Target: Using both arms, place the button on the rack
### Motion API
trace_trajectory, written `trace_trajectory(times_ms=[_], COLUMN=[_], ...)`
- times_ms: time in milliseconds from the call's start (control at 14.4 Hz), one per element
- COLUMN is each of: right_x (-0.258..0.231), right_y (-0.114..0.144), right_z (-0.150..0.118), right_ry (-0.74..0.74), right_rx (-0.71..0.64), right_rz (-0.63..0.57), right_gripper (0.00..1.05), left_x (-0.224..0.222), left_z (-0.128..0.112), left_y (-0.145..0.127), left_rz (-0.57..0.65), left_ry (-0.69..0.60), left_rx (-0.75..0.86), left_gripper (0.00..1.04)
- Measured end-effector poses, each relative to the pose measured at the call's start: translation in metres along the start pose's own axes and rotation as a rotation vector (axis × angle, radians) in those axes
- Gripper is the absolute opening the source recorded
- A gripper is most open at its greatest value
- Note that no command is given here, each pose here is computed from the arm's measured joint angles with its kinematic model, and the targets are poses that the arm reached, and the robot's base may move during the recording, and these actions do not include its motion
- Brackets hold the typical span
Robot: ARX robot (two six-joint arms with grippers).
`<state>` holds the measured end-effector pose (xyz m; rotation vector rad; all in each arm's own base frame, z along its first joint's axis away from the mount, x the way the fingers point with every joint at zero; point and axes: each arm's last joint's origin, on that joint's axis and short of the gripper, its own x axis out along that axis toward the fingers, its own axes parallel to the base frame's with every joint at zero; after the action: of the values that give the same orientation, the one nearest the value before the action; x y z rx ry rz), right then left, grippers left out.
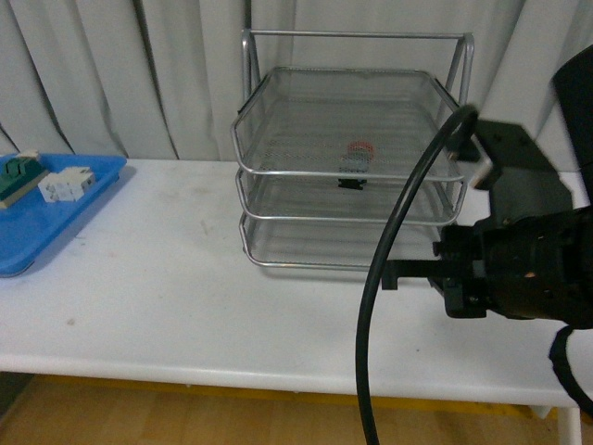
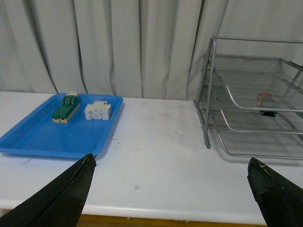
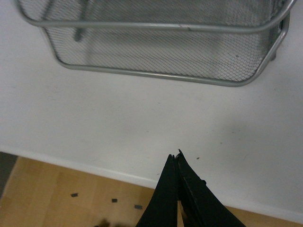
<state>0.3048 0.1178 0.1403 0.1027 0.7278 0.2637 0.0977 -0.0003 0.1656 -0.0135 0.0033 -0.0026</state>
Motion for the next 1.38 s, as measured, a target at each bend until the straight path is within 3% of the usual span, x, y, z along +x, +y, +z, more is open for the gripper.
trace_trajectory(times_ms=[138, 277, 346, 415, 554, 692, 831, 1038, 1385], right_x=[-0.046, -0.117, -0.155, -0.182, -0.188, -0.203, -0.217, -0.204, -0.199], right_y=[0.005, -0.011, -0.020, -0.031, -0.037, -0.051, -0.062, -0.065, -0.066], right_z=[0.000, 0.010, 0.023, 0.016, 0.010, -0.017, -0.040, -0.067, -0.088], right_ry=[-0.097, -0.304, -0.551, -0.726, -0.724, -0.686, -0.740, -0.711, -0.728], right_rx=[0.029, 0.096, 0.094, 0.035, 0.003, -0.054, -0.083, -0.094, -0.096], right_rz=[0.045, -0.017, -0.080, -0.175, -0.211, -0.268, -0.271, -0.263, -0.262], right_gripper=[0.02, 0.02, 0.02, 0.02, 0.02, 0.02, 0.02, 0.02, 0.02], left_x=[0.000, 0.000, 0.000, 0.000, 0.000, 0.000, 0.000, 0.000, 0.000], left_z=[0.000, 0.000, 0.000, 0.000, 0.000, 0.000, 0.000, 0.000, 0.000], left_y=[0.000, 0.000, 0.000, 0.000, 0.000, 0.000, 0.000, 0.000, 0.000], left_rz=[0.000, 0.000, 0.000, 0.000, 0.000, 0.000, 0.000, 0.000, 0.000], left_ry=[0.000, 0.000, 0.000, 0.000, 0.000, 0.000, 0.000, 0.000, 0.000], left_rx=[0.000, 0.000, 0.000, 0.000, 0.000, 0.000, 0.000, 0.000, 0.000], left_gripper=[0.98, 0.98, 0.98, 0.98, 0.98, 0.98, 0.98, 0.98, 0.98])
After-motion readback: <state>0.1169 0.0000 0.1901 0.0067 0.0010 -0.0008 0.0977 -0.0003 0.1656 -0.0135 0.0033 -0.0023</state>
